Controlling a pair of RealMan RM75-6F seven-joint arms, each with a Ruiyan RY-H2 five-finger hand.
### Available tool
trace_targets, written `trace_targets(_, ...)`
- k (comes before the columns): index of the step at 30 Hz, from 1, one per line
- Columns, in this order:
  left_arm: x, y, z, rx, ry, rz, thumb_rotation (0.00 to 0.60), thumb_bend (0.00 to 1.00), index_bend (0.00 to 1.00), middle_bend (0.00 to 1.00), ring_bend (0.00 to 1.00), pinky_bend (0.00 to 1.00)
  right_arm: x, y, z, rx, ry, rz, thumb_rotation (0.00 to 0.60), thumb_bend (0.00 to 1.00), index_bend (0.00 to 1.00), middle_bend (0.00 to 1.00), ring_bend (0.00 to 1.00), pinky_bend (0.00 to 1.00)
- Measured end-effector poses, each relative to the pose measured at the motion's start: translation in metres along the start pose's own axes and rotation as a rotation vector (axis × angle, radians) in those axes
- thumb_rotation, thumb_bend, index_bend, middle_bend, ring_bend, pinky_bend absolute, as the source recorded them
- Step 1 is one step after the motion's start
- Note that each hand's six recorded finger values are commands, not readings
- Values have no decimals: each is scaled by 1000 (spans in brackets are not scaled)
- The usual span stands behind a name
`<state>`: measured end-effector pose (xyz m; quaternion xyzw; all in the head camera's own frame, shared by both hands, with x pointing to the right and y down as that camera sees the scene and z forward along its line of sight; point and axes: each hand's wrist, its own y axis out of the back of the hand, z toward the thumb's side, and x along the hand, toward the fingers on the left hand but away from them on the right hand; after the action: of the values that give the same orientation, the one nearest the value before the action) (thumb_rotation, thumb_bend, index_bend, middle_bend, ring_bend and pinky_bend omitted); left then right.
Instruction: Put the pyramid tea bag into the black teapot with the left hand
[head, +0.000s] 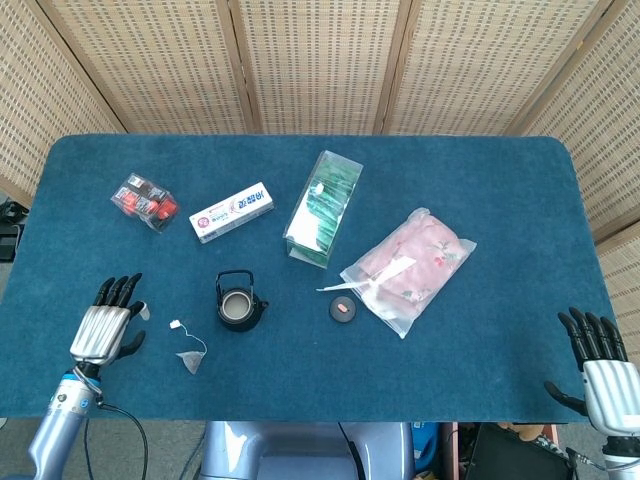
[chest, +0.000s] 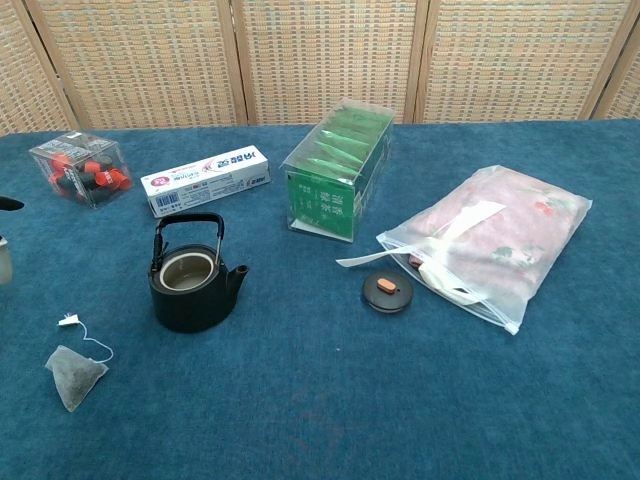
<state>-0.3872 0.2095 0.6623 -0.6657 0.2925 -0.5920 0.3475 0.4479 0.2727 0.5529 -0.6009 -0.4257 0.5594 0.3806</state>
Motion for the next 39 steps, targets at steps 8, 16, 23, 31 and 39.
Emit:
trace_targets(8,13,-12,8,-25,3,4,600,382,515,28,0,0,0,0,-2,1,-8,1,600,71,92,138,0,84)
trace_targets(16,25,-22,16,-29,0,-1,600,383,514,28,0,0,1,1,-3,4,-14,-2,600,71,92,138,0,84)
trace_targets(23,28,-32,20,-32,0,-26,600,383,515,28,0,0,2,1,-3,5,-17,-3,600,71,92,138,0,84)
trace_targets(31,27,-39,26,-34,-12,-38,600,383,515,28,0,0,3,2,-4,4,-19,-7,600,71,92,138,0,84)
trace_targets(39,29,-44,30,-27,-13,-40,600,383,515,28,0,0,5,3,-7,5,-26,-8,600,71,92,138,0,84)
